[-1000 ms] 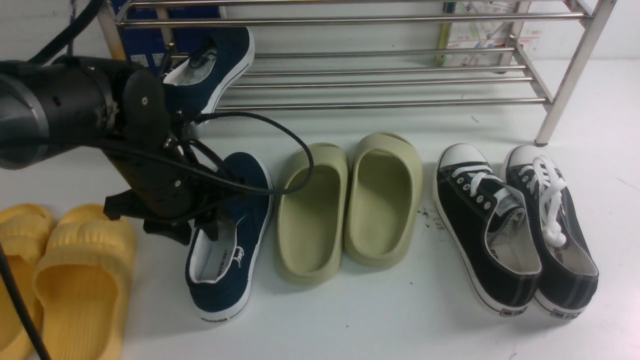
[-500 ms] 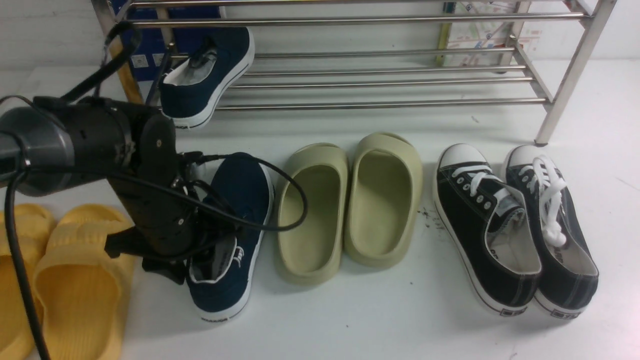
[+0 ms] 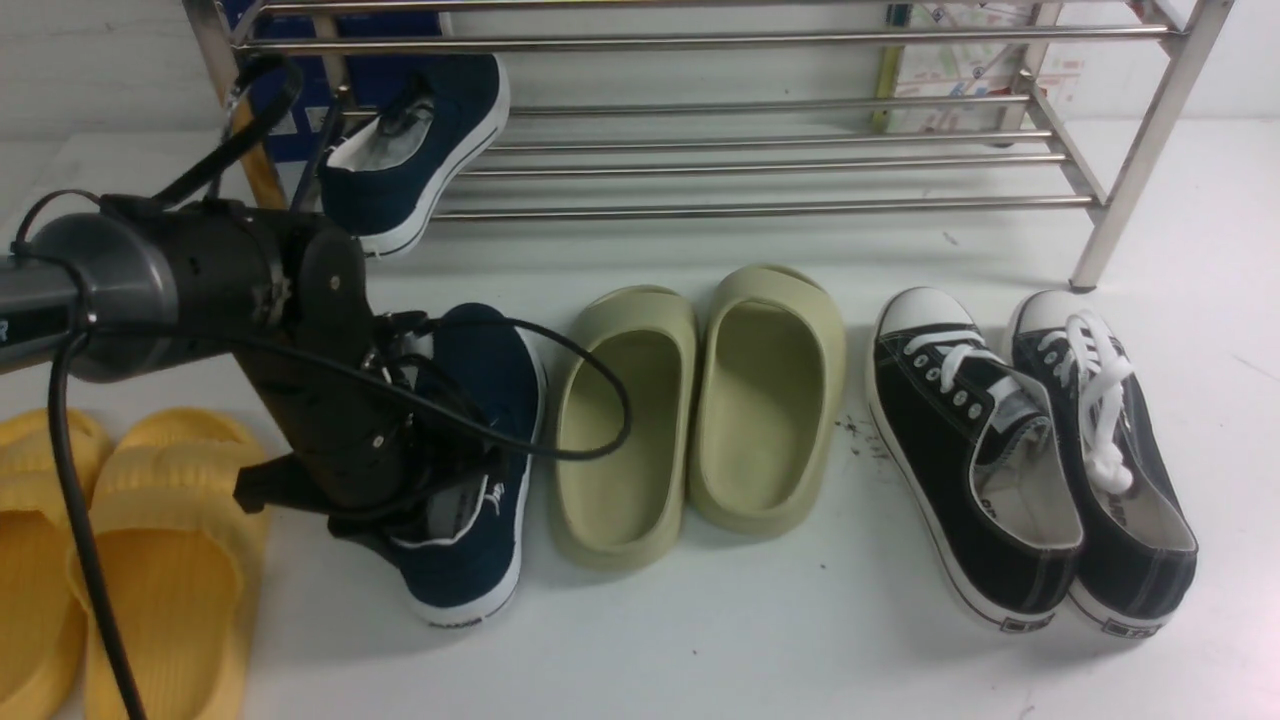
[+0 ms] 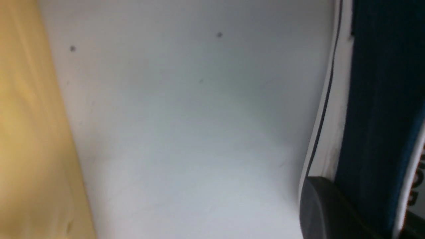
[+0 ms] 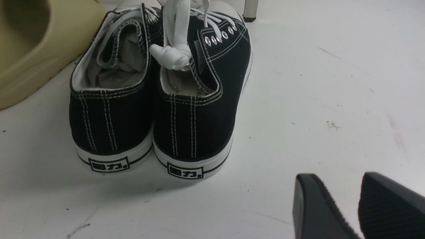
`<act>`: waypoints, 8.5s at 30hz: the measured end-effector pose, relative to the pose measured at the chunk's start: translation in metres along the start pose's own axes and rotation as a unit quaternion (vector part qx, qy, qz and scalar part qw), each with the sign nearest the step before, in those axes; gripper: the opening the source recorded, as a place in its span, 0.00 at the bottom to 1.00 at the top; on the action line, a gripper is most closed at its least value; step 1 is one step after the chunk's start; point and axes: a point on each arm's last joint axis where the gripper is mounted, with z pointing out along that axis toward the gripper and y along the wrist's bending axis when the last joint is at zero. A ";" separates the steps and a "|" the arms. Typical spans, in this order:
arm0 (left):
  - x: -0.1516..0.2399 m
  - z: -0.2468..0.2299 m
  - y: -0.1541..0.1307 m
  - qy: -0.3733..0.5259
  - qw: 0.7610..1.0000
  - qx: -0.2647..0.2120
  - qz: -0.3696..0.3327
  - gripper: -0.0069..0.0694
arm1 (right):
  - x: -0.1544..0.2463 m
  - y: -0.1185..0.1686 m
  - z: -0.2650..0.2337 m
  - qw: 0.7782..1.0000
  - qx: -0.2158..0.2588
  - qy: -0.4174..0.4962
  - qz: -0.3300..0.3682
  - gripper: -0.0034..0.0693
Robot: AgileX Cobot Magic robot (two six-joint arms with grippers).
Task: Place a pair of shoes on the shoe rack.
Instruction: Use the left arm to grab the shoe closest to it, then use the left arm to put a shoe into the shoe rack
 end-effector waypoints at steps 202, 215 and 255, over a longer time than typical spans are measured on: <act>-0.178 -0.047 -0.049 -0.267 0.959 0.053 -0.081 0.47 | 0.000 0.000 0.000 1.000 0.000 0.000 0.000 0.38; -0.162 -0.087 -0.050 -0.257 0.965 0.055 -0.021 0.55 | 0.000 0.000 0.000 1.000 0.000 0.000 0.000 0.38; -0.145 -0.082 -0.052 -0.227 0.970 0.084 0.012 0.07 | 0.000 0.000 0.000 1.000 0.000 0.000 0.000 0.38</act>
